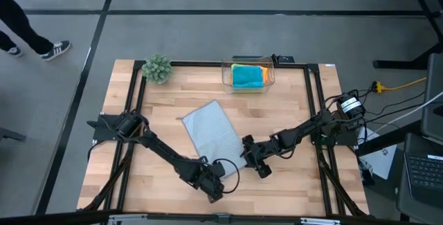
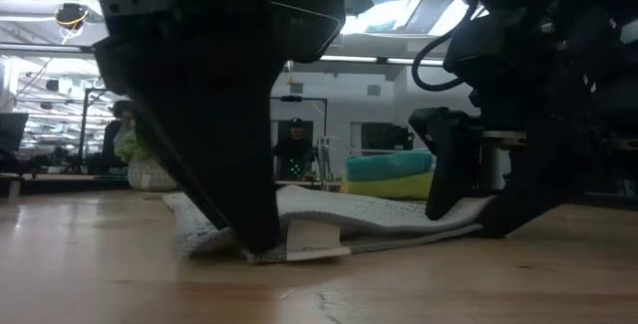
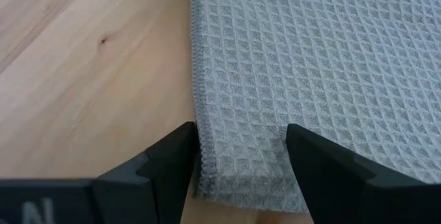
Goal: Fold microfiber towels
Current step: Fold the gray microfiber cloth
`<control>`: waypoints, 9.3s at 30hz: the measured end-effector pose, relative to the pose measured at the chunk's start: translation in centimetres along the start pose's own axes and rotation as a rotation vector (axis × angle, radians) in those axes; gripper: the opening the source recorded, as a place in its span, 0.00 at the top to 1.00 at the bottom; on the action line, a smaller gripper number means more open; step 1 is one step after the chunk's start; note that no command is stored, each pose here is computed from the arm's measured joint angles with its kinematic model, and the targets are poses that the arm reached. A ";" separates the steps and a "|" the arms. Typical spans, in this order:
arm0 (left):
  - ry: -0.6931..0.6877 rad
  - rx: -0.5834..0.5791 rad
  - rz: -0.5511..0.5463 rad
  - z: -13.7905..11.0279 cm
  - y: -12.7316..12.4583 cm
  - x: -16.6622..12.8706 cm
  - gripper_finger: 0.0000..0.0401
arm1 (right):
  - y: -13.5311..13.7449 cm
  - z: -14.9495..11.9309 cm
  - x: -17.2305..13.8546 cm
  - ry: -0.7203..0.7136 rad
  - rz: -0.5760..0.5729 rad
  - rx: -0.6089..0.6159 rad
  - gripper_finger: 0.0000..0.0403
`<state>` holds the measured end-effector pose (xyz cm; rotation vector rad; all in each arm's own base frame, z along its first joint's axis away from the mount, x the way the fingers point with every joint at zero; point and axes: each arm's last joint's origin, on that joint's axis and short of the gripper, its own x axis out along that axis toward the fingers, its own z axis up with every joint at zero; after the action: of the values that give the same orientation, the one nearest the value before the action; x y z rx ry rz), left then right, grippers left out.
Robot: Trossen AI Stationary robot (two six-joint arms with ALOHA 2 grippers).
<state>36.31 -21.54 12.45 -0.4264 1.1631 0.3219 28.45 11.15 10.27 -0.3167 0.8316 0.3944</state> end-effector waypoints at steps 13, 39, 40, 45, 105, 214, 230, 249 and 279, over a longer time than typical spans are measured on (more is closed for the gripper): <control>0.029 0.129 0.135 -0.5 1.2 -0.2 0.62 | 0.0 -0.1 0.0 0.002 -0.001 0.097 0.42; -0.011 0.133 0.180 -0.5 1.4 -0.2 0.86 | -0.3 0.1 0.0 -0.011 -0.085 0.204 0.79; -0.014 0.134 0.185 -0.5 1.4 -0.2 0.89 | -0.3 0.1 0.0 -0.011 -0.088 0.205 0.82; -0.036 0.141 0.202 -0.5 1.4 -0.2 0.99 | -0.3 0.1 0.0 -0.012 -0.090 0.227 0.97; 0.063 0.286 0.442 6.3 1.2 -9.4 1.00 | -5.6 5.3 -4.2 -0.011 -0.475 0.141 0.97; -0.590 0.332 -0.006 1.8 20.1 -12.4 0.89 | 0.6 -1.8 -15.2 -0.037 -0.049 0.399 0.63; -0.571 0.345 0.007 1.5 20.0 -12.2 0.89 | -2.4 1.2 -11.5 -0.305 -0.110 0.419 0.63; -0.562 0.348 0.018 1.4 20.1 -12.1 0.89 | -2.5 5.7 -3.4 -0.151 0.093 0.340 0.63; -0.561 0.344 0.050 1.4 20.2 -12.0 0.89 | -5.3 1.5 -0.1 0.177 -0.117 0.470 0.63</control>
<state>23.77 -3.47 20.96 0.0038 0.6590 0.2557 31.78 7.08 11.91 0.0386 1.0450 0.0547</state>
